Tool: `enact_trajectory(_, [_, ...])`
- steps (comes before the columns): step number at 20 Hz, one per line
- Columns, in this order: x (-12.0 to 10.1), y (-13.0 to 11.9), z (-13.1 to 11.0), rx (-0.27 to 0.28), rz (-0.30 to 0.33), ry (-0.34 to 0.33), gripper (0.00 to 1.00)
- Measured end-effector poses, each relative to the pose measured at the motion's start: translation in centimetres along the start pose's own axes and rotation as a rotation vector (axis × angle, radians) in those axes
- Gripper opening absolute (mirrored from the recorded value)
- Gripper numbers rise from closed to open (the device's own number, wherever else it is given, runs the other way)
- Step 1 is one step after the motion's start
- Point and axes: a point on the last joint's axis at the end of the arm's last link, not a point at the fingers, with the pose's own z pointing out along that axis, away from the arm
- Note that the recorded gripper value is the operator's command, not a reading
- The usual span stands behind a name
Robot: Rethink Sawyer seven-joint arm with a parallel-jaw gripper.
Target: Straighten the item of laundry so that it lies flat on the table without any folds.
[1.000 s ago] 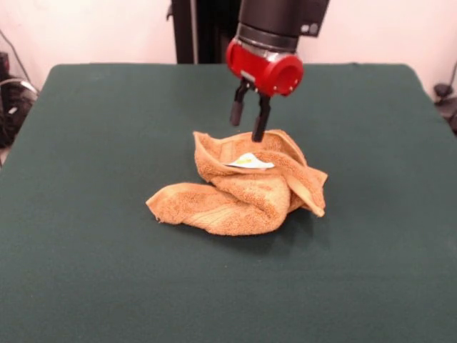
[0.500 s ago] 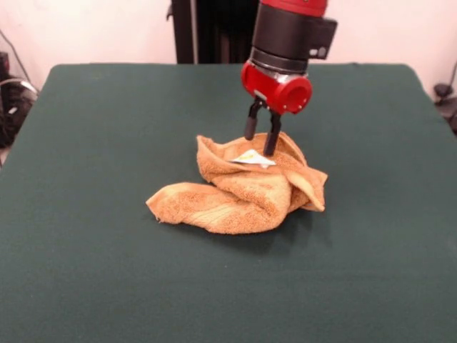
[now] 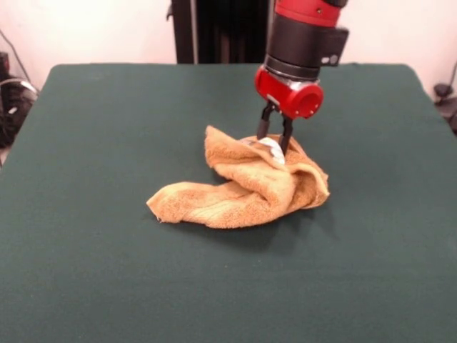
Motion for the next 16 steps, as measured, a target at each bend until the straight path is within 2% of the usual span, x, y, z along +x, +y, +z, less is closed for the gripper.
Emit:
enact_trajectory(7, [-0.1, -0.2, 0.2, 0.005, 0.006, 0.001, 1.0])
enact_trajectory(16, [1.3, -0.2, -0.4, 0.032, 0.003, 0.016, 1.0])
